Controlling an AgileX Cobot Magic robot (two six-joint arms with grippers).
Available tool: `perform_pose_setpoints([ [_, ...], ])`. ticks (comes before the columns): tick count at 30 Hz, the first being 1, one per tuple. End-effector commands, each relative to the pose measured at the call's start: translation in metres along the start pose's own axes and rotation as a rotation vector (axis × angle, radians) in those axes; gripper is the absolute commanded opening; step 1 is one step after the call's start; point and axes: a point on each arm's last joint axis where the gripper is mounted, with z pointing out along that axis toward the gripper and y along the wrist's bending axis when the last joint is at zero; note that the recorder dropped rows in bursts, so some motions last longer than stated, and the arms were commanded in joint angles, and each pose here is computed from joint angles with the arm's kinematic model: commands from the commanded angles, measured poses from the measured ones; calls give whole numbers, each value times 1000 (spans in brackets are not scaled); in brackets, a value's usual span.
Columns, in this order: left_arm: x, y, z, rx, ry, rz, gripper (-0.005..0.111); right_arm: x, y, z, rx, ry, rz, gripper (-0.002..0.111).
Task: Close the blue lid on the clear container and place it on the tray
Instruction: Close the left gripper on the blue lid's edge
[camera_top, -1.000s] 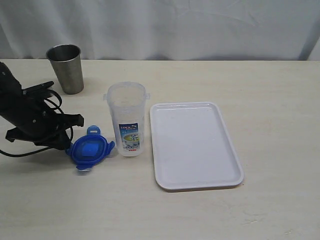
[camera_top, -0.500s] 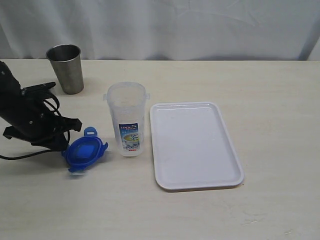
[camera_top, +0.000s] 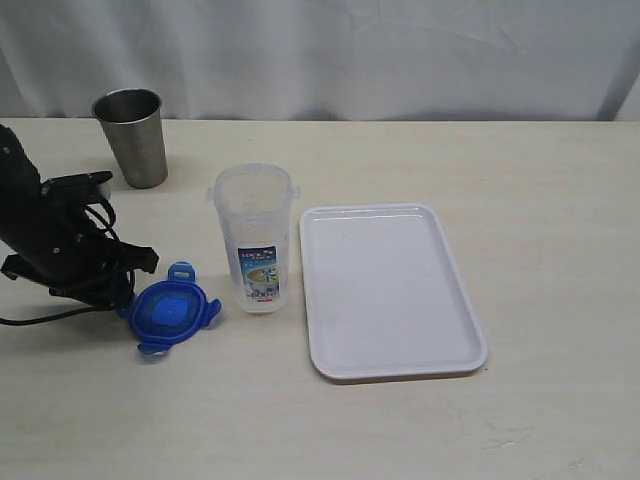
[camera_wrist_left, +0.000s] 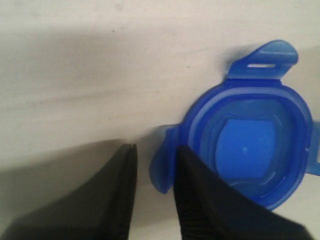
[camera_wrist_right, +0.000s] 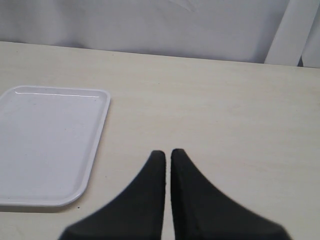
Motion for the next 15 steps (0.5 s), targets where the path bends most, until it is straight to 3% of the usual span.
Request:
perform_pose_setpoints([
  [1, 0, 0, 0, -1, 1, 10, 41, 0, 0, 0, 0, -6, -1, 4],
  [15, 1, -5, 0, 60, 5, 11, 40, 0, 0, 0, 0, -6, -1, 4],
])
